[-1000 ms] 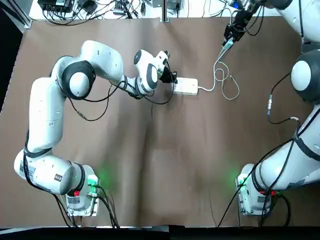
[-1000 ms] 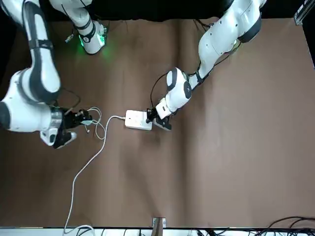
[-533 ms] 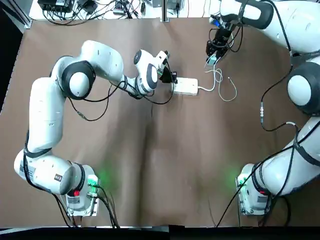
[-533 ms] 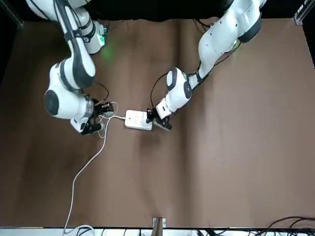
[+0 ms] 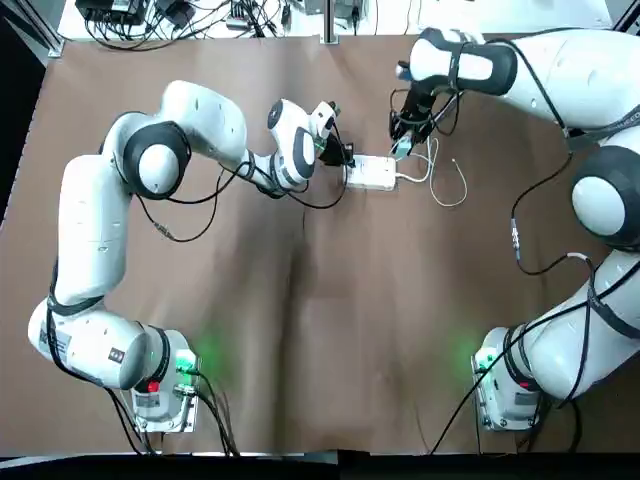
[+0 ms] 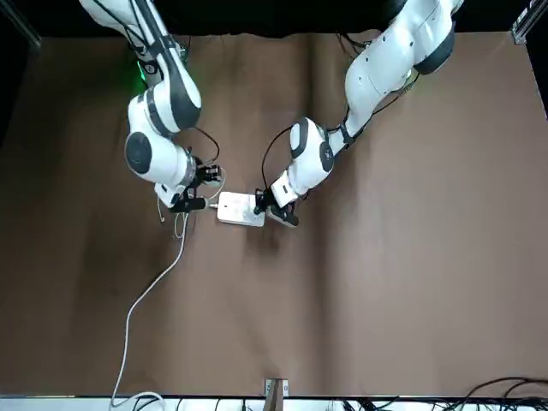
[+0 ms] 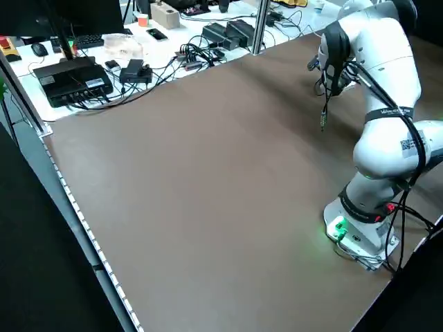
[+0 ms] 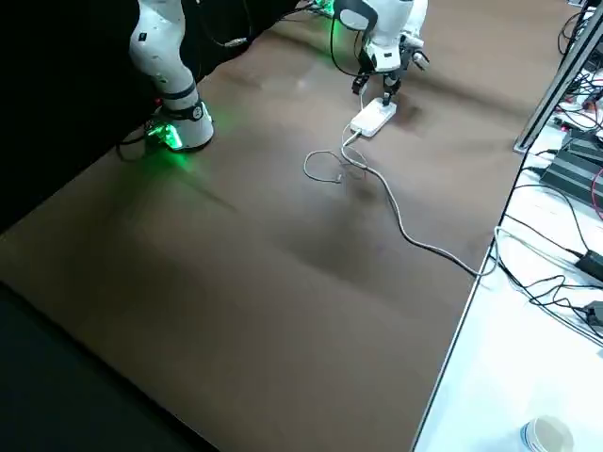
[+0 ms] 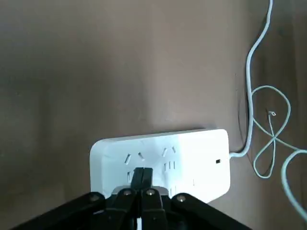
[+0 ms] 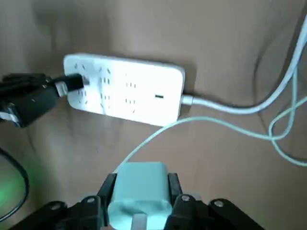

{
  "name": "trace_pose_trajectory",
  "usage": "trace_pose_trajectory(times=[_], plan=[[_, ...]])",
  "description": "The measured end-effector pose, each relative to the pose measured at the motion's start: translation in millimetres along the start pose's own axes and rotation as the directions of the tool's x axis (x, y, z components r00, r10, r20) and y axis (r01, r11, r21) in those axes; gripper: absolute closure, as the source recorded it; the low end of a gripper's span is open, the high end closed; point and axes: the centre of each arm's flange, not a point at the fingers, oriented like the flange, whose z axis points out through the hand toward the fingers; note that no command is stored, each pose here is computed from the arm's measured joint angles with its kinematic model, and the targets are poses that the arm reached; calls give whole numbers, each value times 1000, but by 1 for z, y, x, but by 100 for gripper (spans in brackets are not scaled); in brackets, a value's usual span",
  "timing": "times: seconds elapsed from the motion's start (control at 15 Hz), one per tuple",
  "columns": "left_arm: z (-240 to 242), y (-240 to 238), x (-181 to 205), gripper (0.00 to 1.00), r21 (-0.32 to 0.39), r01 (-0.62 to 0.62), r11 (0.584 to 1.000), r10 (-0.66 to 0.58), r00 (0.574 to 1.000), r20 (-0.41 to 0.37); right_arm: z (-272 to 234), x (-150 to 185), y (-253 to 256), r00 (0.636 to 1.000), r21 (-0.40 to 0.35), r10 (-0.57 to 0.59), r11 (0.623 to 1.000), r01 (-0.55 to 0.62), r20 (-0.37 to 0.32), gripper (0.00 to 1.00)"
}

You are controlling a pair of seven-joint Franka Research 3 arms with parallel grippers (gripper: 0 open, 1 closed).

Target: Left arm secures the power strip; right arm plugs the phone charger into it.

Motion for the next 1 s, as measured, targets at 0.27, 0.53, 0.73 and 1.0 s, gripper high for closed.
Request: trace_pose_trajectory(times=[0.27, 0.53, 0.73, 1.0], plan=[[0, 0, 0, 99, 0, -1, 1000, 1, 1000, 0, 36, -22, -24, 999, -33, 41, 999, -41, 15, 52], [0, 0, 0, 99, 0, -1, 1000, 1, 1000, 0, 66, -44, -55, 997, -47, 70, 996, -72, -35, 52], [0, 0, 0, 99, 0, -1, 1000, 1, 1000, 0, 78, -46, -58, 995, -50, 82, 995, -85, -54, 52], [0, 0, 0, 99, 0, -1, 1000, 1, 1000, 0, 96, -37, -53, 993, -57, 97, 993, -101, -73, 52]])
